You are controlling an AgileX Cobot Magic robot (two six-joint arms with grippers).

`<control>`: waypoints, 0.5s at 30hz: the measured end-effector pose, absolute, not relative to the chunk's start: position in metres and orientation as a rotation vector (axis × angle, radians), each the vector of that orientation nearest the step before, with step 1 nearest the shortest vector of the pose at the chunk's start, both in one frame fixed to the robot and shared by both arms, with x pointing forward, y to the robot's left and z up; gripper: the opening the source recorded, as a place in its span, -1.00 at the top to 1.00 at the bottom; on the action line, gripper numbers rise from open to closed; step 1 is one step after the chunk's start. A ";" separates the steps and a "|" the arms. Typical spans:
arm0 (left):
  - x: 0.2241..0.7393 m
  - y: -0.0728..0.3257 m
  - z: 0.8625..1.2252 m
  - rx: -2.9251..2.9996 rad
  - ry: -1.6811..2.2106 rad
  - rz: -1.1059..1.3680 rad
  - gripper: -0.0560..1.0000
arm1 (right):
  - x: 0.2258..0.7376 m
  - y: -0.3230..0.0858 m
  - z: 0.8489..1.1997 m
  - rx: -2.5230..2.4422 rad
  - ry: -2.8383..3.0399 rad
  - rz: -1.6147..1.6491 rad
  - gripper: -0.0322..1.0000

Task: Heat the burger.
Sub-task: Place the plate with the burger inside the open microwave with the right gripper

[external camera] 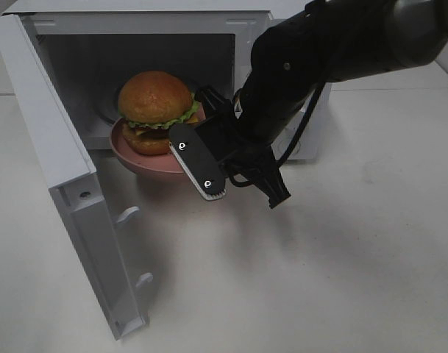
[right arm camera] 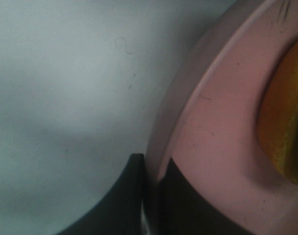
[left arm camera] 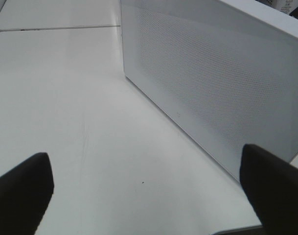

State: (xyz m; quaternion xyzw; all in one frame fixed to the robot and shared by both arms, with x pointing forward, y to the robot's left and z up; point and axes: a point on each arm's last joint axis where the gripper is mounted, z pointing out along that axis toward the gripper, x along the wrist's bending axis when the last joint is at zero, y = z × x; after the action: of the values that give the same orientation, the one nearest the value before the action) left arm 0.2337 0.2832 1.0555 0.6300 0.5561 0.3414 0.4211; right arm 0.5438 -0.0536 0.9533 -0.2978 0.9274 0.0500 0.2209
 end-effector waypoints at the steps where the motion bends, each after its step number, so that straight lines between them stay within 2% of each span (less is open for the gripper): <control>1: 0.234 0.283 1.056 1.578 1.393 0.855 -0.95 | 0.544 -0.054 0.953 -0.823 2.564 0.138 0.84; 15: 0.234 0.283 1.056 1.578 1.393 0.855 -0.95 | 0.571 -0.030 0.957 -0.729 2.565 0.145 0.84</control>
State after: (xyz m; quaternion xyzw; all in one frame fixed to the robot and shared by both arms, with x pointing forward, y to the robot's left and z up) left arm 0.2337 0.2832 1.0555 0.6300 0.5561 0.3414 0.4211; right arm 0.5714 -0.0300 0.9573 -0.2653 0.9340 0.0530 0.2333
